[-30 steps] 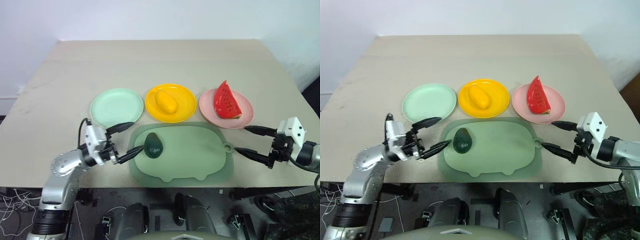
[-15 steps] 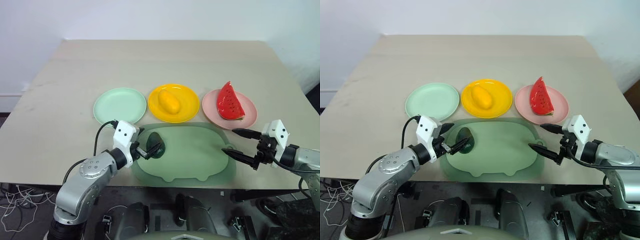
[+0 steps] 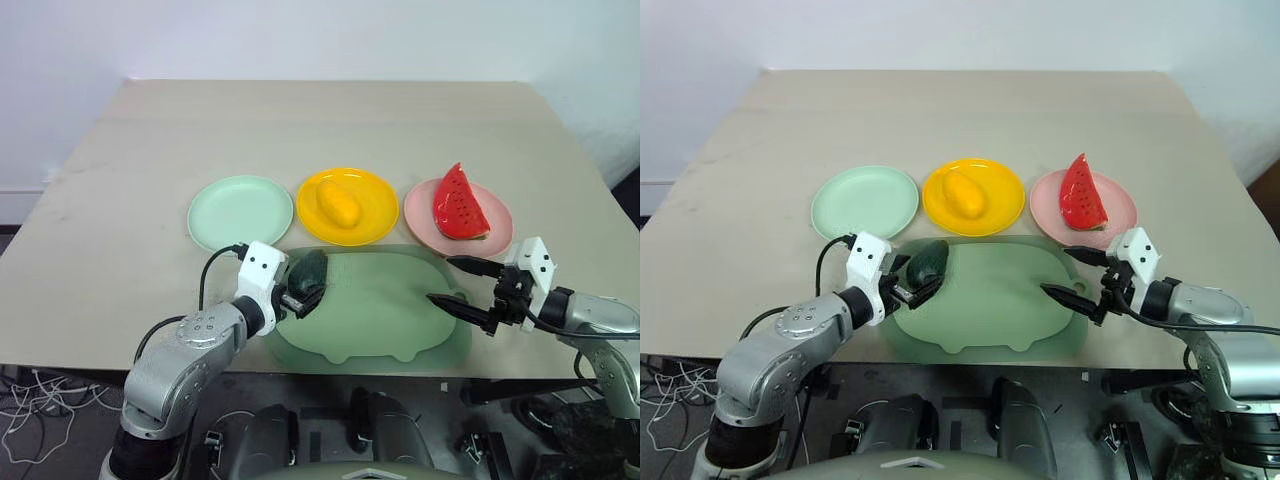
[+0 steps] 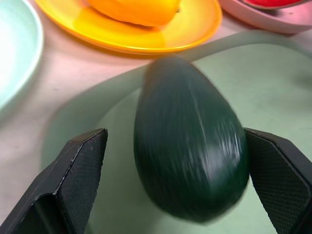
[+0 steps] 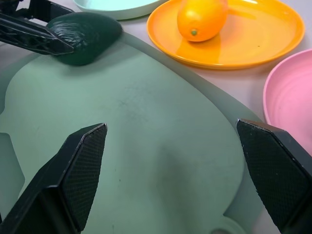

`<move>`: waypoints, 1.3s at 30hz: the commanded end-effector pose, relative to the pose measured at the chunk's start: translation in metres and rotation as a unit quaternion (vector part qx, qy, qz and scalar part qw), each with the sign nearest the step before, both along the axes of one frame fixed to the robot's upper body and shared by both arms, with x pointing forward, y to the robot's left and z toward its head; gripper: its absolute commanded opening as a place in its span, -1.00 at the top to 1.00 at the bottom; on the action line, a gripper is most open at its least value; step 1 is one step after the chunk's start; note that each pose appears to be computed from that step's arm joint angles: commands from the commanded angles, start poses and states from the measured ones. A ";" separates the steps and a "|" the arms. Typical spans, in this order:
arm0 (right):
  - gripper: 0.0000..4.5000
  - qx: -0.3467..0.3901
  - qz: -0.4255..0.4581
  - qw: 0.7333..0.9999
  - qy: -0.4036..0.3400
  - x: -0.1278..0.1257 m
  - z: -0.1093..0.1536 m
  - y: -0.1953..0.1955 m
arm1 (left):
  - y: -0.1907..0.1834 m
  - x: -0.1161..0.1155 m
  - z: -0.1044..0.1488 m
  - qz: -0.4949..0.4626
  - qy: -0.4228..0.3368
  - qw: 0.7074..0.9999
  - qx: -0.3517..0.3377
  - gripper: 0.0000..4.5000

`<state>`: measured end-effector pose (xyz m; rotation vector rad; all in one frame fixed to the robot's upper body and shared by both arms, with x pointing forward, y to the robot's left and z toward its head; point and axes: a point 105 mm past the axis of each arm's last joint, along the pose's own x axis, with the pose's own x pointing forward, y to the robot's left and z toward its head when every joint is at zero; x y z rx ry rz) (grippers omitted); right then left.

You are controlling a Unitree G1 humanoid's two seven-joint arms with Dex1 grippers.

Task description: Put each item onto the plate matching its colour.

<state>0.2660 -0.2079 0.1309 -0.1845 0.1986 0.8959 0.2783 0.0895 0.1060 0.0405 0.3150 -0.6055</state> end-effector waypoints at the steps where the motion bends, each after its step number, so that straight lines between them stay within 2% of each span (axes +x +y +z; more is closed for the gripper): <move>1: -0.98 0.007 0.004 1.000 -0.031 0.003 0.012 0.006 | -0.002 0.007 0.002 -0.003 -0.027 1.000 -0.003 -1.00; 3: -0.98 0.007 0.001 0.999 -0.033 0.004 0.012 0.007 | -0.001 0.013 0.000 0.002 -0.032 0.999 0.002 -1.00; 7: -1.00 0.015 -0.001 0.999 -0.037 0.005 0.012 0.010 | -0.002 0.019 -0.001 -0.005 -0.049 0.999 -0.005 -0.66; 8: -1.00 0.015 -0.001 0.999 -0.038 0.005 0.012 0.011 | -0.003 0.020 -0.001 -0.011 -0.053 0.999 -0.006 -0.51; 15: -1.00 0.021 -0.006 0.999 -0.042 0.007 0.010 0.014 | -0.006 0.022 0.006 -0.050 -0.082 0.995 -0.004 -0.51; 21: -1.00 0.028 -0.009 0.999 -0.043 0.007 0.009 0.017 | -0.004 0.007 0.019 -0.119 -0.089 0.989 -0.010 -0.51; 26: -1.00 0.033 -0.012 0.999 -0.042 0.008 0.008 0.018 | 0.007 0.006 0.026 -0.113 -0.068 0.991 -0.002 -0.97; 29: -1.00 0.034 -0.012 0.998 -0.042 0.007 0.007 0.020 | 0.003 0.006 0.032 -0.113 -0.069 0.991 0.003 -0.97; 39: -1.00 0.036 -0.013 0.999 -0.038 0.007 0.007 0.023 | -0.008 0.021 0.076 -0.150 -0.154 0.976 0.012 -0.97</move>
